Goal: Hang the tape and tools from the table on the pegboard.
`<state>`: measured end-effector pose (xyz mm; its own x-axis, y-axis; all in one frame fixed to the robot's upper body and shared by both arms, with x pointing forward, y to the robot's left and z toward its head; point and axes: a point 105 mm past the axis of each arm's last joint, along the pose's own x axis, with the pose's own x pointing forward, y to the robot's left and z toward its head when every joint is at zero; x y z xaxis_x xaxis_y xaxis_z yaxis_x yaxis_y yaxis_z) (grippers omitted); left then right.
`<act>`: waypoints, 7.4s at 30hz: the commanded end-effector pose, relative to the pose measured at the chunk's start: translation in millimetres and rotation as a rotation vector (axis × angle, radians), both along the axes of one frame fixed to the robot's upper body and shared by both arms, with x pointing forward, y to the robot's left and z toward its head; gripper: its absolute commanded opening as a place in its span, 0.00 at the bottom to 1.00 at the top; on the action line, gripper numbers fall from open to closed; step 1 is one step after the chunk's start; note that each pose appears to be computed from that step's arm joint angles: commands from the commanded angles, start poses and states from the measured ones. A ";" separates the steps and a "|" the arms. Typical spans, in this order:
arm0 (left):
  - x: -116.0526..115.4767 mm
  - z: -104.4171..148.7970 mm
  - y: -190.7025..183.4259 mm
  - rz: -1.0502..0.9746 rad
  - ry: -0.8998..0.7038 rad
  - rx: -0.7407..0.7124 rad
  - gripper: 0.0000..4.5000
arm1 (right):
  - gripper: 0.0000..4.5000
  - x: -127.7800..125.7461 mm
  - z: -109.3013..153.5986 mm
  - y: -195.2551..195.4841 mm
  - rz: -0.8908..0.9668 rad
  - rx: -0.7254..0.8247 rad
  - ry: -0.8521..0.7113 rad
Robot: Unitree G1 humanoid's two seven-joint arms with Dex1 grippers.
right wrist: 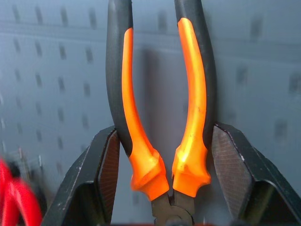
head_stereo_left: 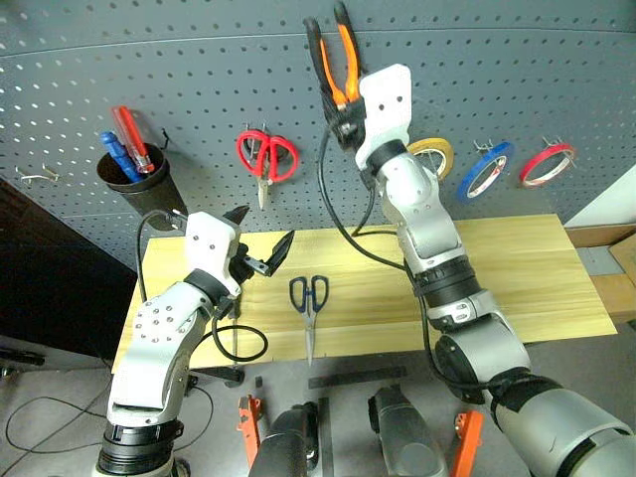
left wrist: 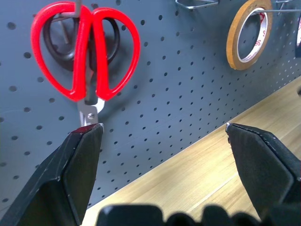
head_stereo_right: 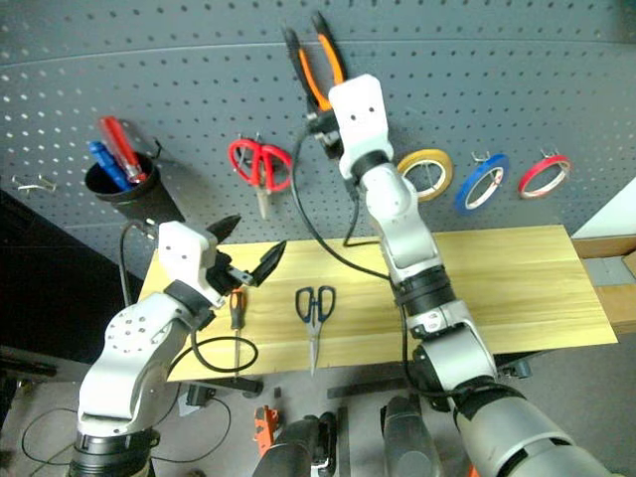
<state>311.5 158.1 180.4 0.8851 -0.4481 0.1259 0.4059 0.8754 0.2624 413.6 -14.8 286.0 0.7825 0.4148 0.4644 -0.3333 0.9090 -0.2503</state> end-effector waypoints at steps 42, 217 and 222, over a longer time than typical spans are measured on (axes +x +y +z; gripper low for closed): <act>-8.1 -161.4 -47.2 0.201 0.784 0.133 1.00 | 0.99 -144.7 -125.4 -46.6 0.550 -0.422 0.768; 8.7 188.6 56.0 0.366 -0.456 -0.217 0.17 | 1.00 -128.3 -6.6 -45.0 0.643 -0.418 0.169; 8.7 210.0 74.1 0.422 -0.510 -0.241 0.17 | 1.00 -125.9 -3.2 -45.6 0.632 -0.404 0.155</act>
<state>326.6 222.7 381.4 0.8091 -0.0176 0.5875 -0.0663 0.9904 0.1211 292.2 -59.3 267.1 0.3923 0.9191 0.0361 -0.8449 0.3756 -0.3809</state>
